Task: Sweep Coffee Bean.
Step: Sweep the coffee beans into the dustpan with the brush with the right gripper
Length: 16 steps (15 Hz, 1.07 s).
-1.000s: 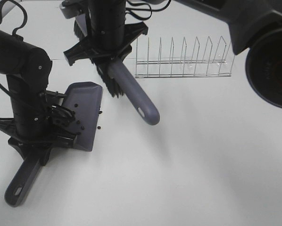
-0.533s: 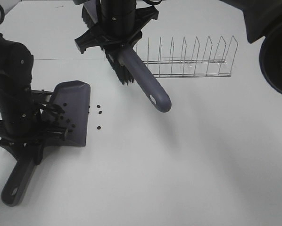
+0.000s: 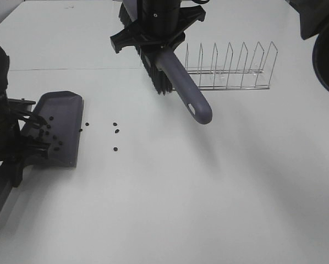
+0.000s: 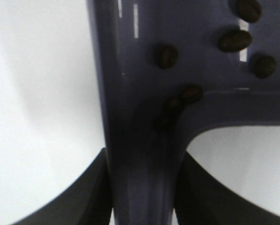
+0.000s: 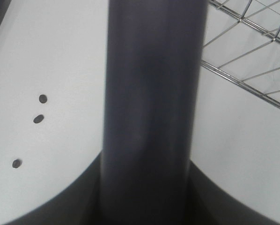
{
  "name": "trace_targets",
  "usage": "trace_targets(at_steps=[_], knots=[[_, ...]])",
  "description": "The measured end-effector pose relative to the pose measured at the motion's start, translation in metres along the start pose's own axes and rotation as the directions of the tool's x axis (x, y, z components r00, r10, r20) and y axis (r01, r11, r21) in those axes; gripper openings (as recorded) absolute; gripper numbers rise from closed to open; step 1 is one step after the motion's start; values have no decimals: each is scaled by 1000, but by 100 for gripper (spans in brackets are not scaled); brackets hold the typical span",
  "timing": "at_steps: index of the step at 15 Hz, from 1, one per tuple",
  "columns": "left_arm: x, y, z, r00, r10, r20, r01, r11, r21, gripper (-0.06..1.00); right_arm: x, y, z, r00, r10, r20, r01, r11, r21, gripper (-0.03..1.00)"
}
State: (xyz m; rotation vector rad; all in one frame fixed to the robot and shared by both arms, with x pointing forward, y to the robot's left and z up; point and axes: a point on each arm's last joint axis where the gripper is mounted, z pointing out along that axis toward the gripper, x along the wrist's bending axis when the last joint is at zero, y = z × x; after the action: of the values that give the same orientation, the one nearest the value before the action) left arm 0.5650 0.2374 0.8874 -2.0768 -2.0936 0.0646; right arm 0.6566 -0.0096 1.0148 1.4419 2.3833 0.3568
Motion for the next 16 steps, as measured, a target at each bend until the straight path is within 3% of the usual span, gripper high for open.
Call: trace_targets(at_steps=[3, 4, 5, 8, 12, 16], knots=[[28, 0, -10, 999, -52, 12, 52, 999, 1, 35, 1, -2, 4, 1000, -4, 2, 4, 1000, 15, 30], [49, -1, -17, 995, -93, 22, 94, 995, -17, 35, 2, -12, 17, 1000, -17, 8, 16, 997, 69, 30], [54, -5, -16, 995, -100, 22, 100, 995, -12, 35, 3, -18, 25, 1000, -24, 11, 23, 994, 104, 30], [53, -26, 10, 996, -89, 17, 89, 995, 44, 35, 5, -29, 37, 999, -36, 16, 33, 986, 161, 30], [49, -35, 29, 994, -105, 40, 104, 994, 28, 35, 4, -29, 38, 999, -35, 16, 32, 986, 162, 30], [20, -35, 35, 1000, -17, 12, 16, 998, 57, 35, 4, -29, 38, 999, -35, 16, 32, 986, 162, 30]])
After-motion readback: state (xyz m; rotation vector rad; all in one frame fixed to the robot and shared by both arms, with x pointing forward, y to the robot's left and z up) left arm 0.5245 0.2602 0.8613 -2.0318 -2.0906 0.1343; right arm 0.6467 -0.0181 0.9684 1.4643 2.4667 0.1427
